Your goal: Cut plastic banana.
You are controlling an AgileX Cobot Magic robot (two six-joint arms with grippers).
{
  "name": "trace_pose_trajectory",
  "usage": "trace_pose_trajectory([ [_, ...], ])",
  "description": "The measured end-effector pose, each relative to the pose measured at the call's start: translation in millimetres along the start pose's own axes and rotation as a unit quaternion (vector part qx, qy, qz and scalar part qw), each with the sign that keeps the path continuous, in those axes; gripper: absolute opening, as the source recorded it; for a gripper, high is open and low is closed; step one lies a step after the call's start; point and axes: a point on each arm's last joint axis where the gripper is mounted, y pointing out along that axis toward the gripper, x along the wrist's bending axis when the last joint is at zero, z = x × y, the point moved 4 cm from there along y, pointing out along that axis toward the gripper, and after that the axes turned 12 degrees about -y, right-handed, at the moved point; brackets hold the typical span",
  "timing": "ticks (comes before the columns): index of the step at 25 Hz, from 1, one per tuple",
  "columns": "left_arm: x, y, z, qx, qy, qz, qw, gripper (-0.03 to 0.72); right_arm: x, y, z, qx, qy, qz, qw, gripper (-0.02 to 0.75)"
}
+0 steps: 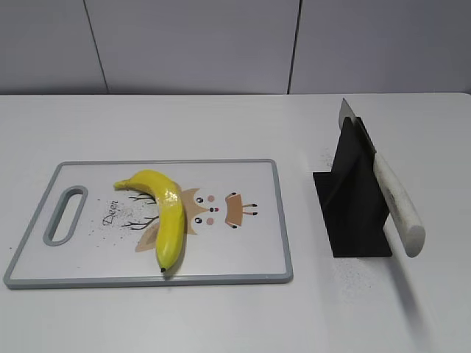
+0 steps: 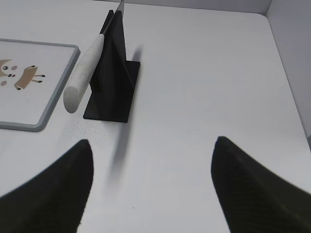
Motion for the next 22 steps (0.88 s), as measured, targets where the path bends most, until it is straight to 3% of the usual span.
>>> trace_pose_trajectory([
  [22, 0.0, 0.0, 0.0, 0.0, 0.0, 0.0, 1.0, 0.588, 0.0, 0.0, 0.0, 0.0, -0.001, 0.0, 1.0, 0.571],
])
